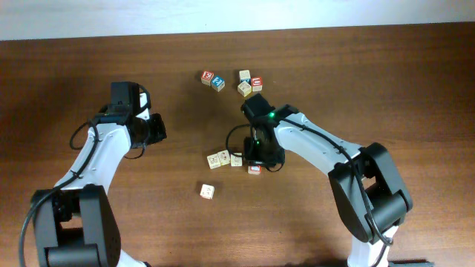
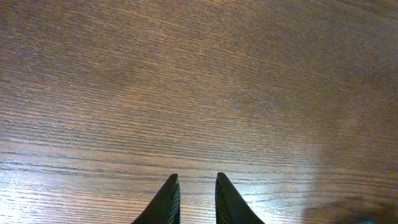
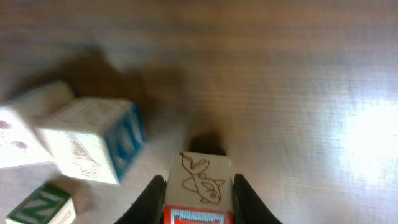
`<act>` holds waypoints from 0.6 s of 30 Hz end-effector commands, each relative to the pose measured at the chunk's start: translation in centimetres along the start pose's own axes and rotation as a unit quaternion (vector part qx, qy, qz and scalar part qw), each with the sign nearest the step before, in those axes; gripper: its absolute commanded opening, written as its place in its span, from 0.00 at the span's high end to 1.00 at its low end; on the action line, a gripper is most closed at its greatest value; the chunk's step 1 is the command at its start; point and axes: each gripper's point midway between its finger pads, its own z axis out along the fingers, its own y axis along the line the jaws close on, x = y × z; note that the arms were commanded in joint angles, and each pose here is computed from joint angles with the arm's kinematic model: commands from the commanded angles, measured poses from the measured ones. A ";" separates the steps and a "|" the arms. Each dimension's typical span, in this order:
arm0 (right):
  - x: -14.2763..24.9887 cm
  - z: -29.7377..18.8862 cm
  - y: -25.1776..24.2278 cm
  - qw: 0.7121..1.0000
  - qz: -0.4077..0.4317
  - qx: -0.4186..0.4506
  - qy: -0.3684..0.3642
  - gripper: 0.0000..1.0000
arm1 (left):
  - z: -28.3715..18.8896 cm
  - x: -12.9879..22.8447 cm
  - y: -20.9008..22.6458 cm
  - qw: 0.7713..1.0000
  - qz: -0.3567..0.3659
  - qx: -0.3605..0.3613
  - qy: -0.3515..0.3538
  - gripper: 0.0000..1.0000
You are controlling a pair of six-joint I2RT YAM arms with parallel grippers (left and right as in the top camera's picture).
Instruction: Rotate 5 blocks
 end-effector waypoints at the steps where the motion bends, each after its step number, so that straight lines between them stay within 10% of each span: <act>1: -1.2 -0.3 1.5 0.995 -0.095 -0.030 -0.020 0.89 | 0.0 -0.3 0.2 1.000 -0.006 -0.005 -0.003 0.82; 8: -3.1 -0.5 2.5 0.987 -0.143 -0.042 -0.062 0.88 | 0.0 -0.3 0.1 1.000 -0.006 -0.003 -0.003 0.83; 18: -2.9 -0.6 2.5 0.987 -0.143 -0.042 -0.058 0.39 | 0.0 -0.3 0.1 1.000 -0.006 -0.003 -0.003 0.82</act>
